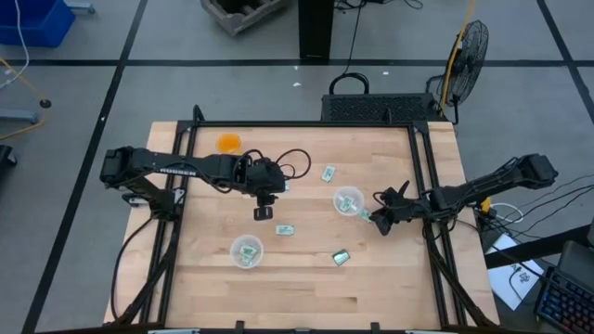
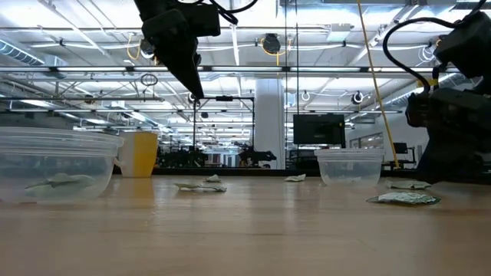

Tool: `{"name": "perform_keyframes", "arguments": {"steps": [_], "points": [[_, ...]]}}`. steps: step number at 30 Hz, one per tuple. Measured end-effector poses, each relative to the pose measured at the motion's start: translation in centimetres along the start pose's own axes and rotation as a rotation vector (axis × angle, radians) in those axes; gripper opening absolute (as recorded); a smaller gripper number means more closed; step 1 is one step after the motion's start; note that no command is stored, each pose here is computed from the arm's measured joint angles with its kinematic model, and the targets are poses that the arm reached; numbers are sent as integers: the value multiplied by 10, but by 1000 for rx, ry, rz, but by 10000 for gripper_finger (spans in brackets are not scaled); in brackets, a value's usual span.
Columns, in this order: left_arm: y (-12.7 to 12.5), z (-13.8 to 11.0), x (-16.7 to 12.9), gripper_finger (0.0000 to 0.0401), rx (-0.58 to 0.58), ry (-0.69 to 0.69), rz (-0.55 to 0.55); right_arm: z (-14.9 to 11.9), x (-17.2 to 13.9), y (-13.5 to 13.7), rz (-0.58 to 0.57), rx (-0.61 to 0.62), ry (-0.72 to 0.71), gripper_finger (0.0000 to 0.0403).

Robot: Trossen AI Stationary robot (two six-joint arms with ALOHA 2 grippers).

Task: Pick and place Stevia / Truvia into bins
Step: Put the stevia packet into the right transparent container

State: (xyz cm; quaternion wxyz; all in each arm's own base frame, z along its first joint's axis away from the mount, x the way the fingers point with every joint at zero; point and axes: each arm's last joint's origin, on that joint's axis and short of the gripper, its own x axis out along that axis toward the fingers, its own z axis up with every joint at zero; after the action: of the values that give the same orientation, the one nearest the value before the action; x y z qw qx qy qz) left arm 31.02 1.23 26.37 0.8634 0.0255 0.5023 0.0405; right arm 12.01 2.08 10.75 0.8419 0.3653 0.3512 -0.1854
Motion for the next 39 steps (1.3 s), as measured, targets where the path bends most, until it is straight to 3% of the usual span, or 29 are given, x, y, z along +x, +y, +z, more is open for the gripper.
{"name": "perform_keyframes", "arguments": {"steps": [12,22,28,32,39], "points": [[0,0,0,120,1,0,0,-1,4,-2,-57,-75,-1,100],[0,0,0,120,2,0,0,-2,5,-4,-81,-90,2,8],[0,0,0,120,2,0,1,-1,5,-4,-88,-89,-13,7],[0,0,0,120,2,0,1,1,6,1,-32,-77,-36,3],[0,0,0,120,2,0,0,14,-1,27,278,-112,-118,1]]}}
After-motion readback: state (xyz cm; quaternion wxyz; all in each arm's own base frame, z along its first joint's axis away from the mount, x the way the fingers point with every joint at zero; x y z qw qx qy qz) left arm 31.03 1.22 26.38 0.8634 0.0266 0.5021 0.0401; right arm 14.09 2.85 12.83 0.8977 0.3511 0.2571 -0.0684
